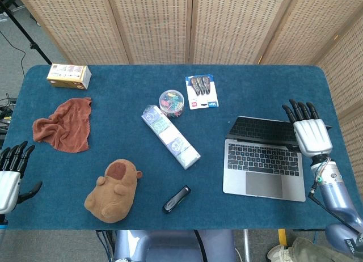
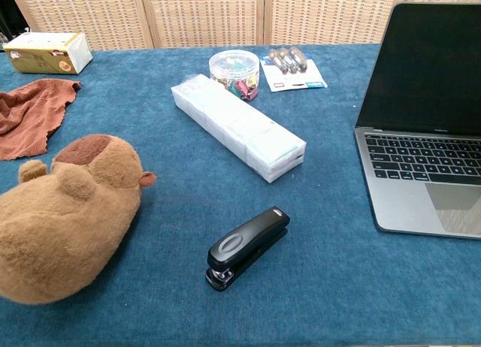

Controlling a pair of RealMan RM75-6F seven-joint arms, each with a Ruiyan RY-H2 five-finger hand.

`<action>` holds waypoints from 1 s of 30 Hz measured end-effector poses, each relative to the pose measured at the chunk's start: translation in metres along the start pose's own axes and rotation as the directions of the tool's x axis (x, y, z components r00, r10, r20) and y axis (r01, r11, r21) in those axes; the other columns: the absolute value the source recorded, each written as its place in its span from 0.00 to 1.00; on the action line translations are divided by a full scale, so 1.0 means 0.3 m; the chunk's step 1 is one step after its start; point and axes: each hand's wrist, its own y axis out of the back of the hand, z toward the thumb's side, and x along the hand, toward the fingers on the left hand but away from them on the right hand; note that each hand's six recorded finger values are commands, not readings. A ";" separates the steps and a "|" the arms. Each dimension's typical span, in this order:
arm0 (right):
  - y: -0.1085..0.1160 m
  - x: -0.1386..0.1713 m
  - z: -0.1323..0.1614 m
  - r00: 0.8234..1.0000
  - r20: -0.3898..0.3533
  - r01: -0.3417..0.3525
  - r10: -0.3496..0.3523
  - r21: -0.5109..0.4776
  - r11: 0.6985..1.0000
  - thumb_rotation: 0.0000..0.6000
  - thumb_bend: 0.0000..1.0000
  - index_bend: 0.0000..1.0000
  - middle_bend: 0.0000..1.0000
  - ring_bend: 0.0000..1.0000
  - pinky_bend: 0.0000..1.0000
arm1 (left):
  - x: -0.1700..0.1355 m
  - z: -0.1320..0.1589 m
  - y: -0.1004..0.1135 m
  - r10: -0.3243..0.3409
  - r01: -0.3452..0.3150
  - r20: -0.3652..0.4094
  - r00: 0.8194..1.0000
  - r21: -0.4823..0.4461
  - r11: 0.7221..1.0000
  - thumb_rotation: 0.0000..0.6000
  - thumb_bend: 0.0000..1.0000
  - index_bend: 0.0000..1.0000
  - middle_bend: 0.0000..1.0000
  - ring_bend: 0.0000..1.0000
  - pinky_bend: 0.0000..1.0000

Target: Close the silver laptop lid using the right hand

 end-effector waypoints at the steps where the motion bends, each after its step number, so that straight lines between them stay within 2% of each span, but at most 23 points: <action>1: 0.001 -0.001 -0.002 1.000 0.001 -0.001 0.001 0.003 1.000 1.00 0.17 0.00 0.00 0.00 0.00 | 0.000 0.001 -0.001 -0.001 0.001 0.001 1.000 0.000 1.000 1.00 0.25 0.06 0.00 0.00 0.00; 12: 0.007 0.028 -0.010 1.000 0.009 -0.011 0.011 0.016 1.000 1.00 0.17 0.04 0.00 0.00 0.00 | 0.000 0.006 -0.007 -0.008 0.008 0.006 1.000 -0.006 1.000 1.00 0.25 0.06 0.00 0.00 0.00; 26: -0.039 0.046 0.009 0.999 -0.004 -0.042 0.042 0.017 0.999 1.00 0.18 0.07 0.00 0.00 0.00 | -0.005 0.024 -0.007 -0.013 0.013 0.027 1.000 -0.013 1.000 1.00 0.24 0.07 0.00 0.00 0.00; 30: -0.036 0.047 0.013 0.999 -0.009 -0.035 0.035 0.022 0.999 1.00 0.18 0.10 0.05 0.05 0.05 | -0.004 0.028 -0.013 -0.018 0.018 0.034 0.999 -0.011 1.000 1.00 0.25 0.07 0.00 0.00 0.00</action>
